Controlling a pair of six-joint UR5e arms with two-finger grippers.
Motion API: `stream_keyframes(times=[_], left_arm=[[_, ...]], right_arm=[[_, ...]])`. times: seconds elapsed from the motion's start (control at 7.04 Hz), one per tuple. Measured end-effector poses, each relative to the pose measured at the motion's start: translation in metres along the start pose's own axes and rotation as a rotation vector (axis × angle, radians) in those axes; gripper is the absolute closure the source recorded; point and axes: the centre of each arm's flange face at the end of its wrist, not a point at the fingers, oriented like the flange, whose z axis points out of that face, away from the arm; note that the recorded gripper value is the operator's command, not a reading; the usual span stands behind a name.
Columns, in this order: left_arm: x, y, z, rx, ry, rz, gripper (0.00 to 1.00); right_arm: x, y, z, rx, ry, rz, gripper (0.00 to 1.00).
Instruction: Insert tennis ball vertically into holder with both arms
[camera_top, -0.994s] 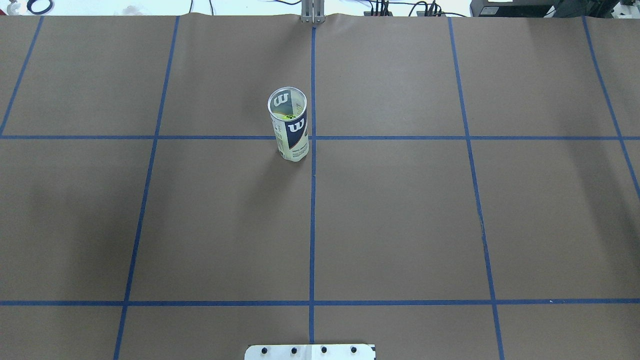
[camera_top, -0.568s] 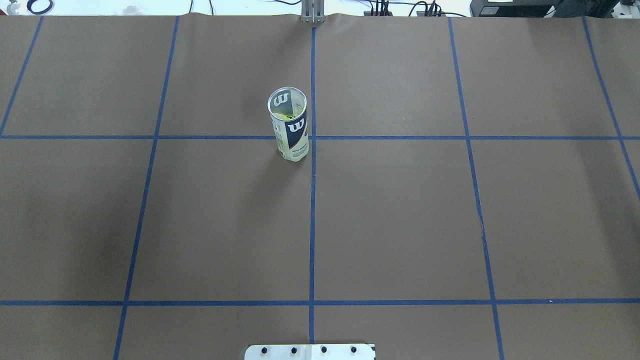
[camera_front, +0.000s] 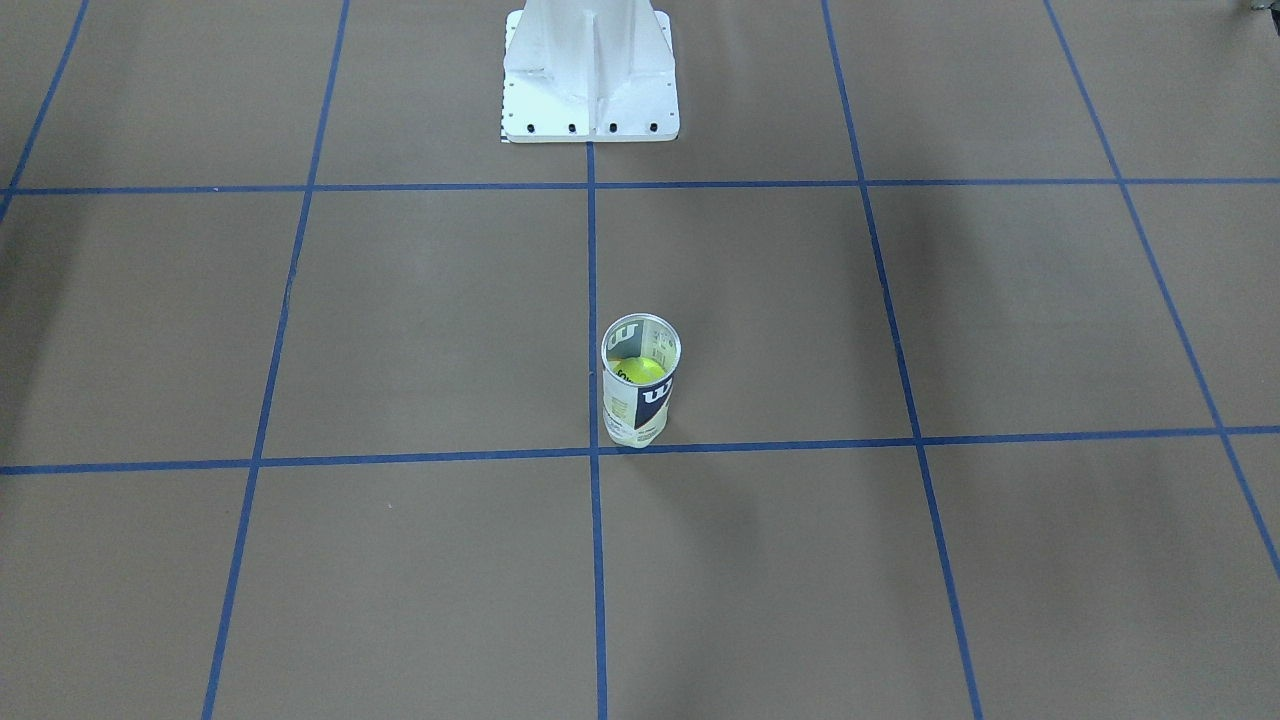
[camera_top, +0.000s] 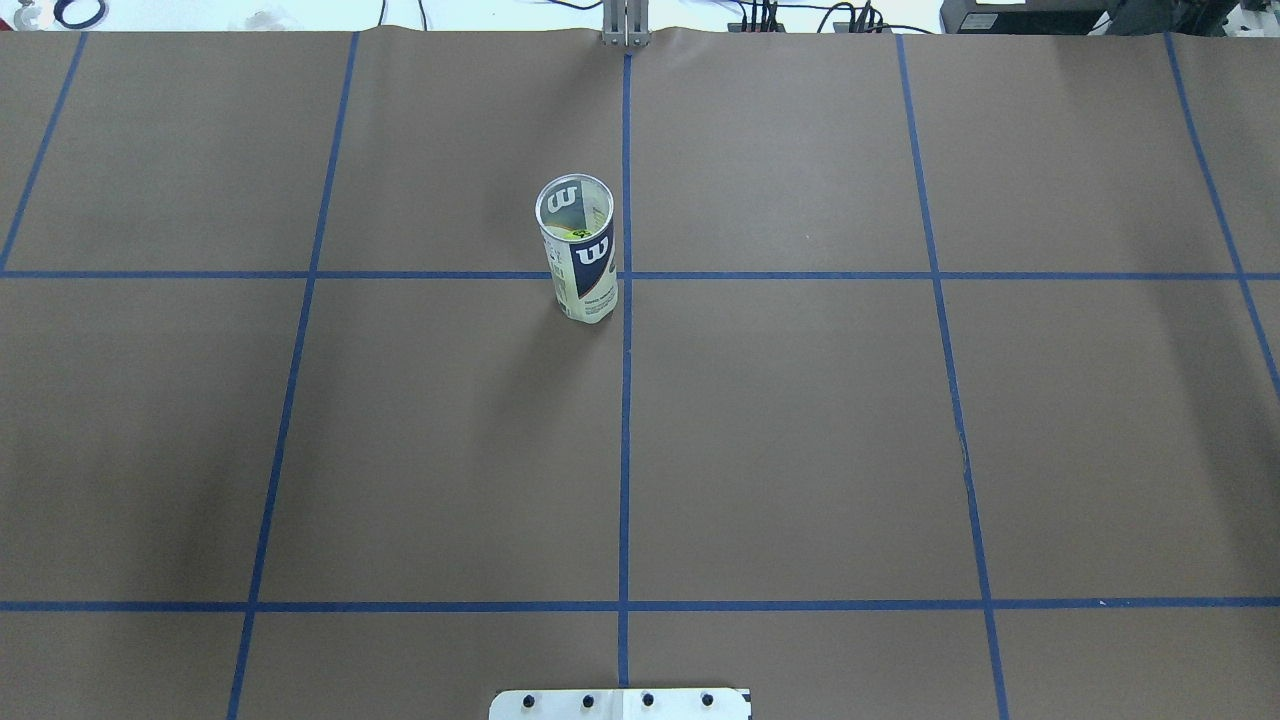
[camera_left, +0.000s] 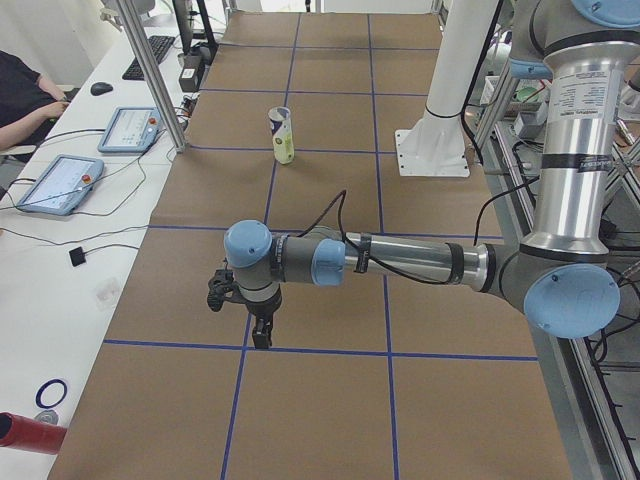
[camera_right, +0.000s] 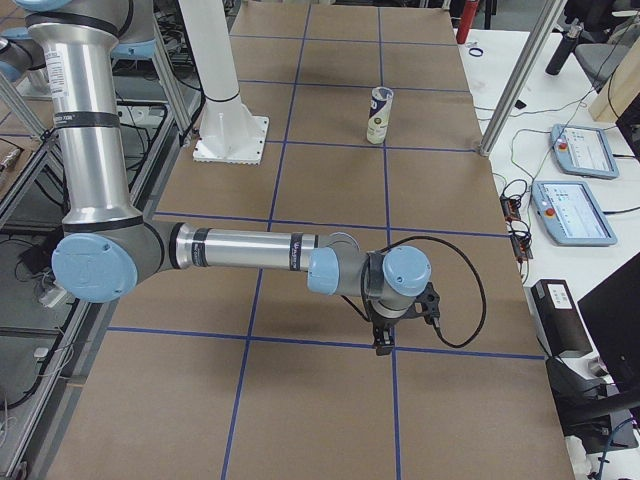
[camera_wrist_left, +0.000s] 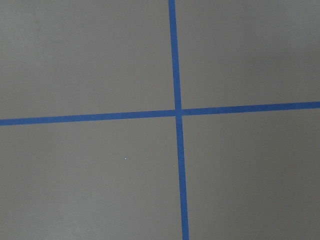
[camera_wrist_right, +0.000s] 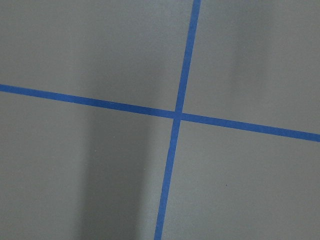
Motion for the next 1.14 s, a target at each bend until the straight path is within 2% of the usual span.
stream_keyframes(times=[0.28, 0.57, 1.14], left_arm=[[-0.003, 0.005, 0.003, -0.022, 0.0, -0.021, 0.0], [-0.004, 0.008, 0.003, -0.025, 0.001, -0.025, 0.0], [-0.004, 0.008, 0.002, -0.023, 0.003, -0.025, 0.0]], right_arm=[[-0.013, 0.004, -0.012, -0.001, 0.001, 0.014, 0.01], [-0.034, 0.03, -0.027, 0.009, 0.007, 0.047, 0.01], [-0.039, 0.038, -0.029, 0.014, 0.003, 0.059, 0.01]])
